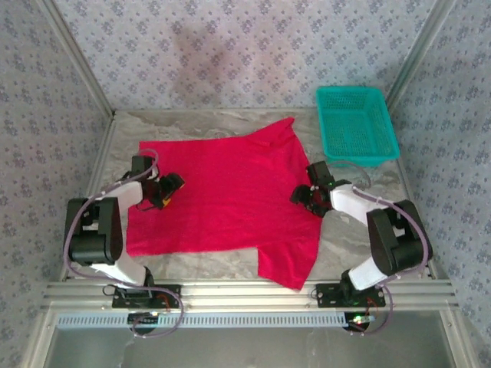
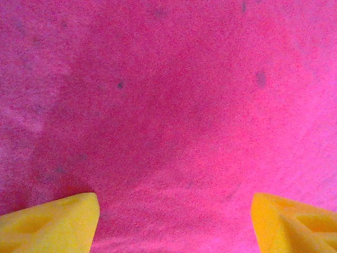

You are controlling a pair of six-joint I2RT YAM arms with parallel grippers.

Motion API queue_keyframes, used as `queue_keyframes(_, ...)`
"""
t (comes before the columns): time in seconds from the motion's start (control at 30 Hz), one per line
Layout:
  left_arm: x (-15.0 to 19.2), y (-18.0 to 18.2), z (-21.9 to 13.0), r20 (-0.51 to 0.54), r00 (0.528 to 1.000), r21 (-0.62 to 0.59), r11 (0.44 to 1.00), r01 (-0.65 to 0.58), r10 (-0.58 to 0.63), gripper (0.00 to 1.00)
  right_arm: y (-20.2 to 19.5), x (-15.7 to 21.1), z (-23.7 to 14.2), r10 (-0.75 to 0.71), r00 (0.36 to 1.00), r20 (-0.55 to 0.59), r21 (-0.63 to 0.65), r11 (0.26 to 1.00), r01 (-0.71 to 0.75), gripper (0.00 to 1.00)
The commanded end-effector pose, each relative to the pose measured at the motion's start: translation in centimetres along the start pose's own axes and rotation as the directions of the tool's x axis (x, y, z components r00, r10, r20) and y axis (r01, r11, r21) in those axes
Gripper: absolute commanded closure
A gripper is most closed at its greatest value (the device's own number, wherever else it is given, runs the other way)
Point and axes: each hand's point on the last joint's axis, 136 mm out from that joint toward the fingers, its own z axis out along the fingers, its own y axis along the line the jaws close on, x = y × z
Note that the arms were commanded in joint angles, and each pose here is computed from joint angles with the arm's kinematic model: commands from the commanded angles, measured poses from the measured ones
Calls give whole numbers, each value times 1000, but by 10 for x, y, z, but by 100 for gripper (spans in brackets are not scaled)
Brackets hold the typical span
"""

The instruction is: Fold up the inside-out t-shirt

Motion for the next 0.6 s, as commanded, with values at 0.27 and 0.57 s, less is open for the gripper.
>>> queue_keyframes(0.27, -22, -26, -64, 141, 984, -30, 994, -103, 106, 13, 114, -83, -46, -177, 946, 273, -43, 980, 196, 45)
queue_keyframes(0.57, -31, -23, -65, 197, 974, -42, 993, -108, 115, 13, 180, -153, 46, -197, 961, 193, -24, 978, 205, 50)
